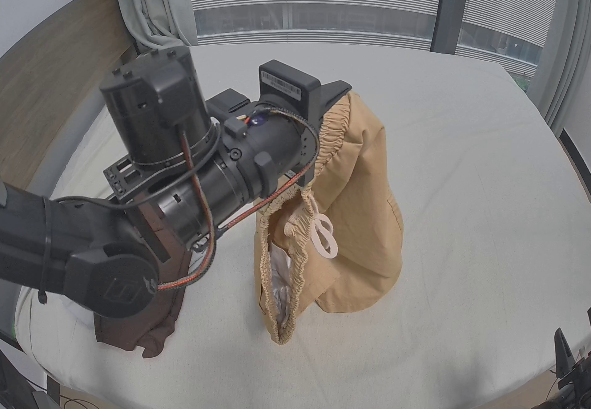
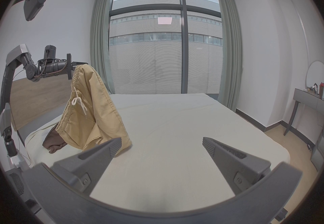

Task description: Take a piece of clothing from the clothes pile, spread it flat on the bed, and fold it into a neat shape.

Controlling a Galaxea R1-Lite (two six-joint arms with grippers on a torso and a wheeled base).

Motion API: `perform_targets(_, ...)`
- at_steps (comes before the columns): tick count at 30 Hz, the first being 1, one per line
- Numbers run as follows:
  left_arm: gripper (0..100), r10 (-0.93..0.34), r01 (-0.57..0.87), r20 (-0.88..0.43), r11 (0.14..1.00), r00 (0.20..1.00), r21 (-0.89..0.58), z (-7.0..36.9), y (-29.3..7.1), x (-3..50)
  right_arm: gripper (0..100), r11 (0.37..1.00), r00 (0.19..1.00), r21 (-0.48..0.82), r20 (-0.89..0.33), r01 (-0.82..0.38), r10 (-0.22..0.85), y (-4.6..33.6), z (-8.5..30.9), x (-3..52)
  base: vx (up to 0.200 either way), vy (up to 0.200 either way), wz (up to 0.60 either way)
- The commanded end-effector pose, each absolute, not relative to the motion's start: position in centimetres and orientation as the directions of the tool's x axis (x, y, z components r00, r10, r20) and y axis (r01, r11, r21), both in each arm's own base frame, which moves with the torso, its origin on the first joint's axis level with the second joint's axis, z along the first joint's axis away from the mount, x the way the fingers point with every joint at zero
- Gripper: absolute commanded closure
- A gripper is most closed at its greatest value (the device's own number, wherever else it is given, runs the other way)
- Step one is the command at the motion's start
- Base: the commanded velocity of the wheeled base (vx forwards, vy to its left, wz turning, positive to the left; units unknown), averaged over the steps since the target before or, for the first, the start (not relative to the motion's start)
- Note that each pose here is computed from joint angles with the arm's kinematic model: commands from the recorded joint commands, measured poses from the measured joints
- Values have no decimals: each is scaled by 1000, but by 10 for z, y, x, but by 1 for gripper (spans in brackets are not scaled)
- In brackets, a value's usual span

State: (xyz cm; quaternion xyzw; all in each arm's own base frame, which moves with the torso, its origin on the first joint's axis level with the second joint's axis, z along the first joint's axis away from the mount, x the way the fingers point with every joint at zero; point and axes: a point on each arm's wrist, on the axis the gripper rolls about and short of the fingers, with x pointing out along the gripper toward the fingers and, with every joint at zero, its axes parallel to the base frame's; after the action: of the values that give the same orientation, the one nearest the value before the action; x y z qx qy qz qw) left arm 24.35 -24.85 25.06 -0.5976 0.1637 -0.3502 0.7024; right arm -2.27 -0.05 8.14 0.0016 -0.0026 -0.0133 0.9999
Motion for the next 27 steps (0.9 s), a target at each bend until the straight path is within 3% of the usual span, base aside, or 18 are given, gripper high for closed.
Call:
perform_targets(1,100,-690,298,191,38,699,-954,251,-251,244,0,1000,1000,3,-3,26,-26,-1,76,-22,0,0,0)
perform_targets(27,100,-731,297,185,26,657,-955,260,-281,247,0,1000,1000,3,-3,26,-26,-1,76,-22,0,0,0)
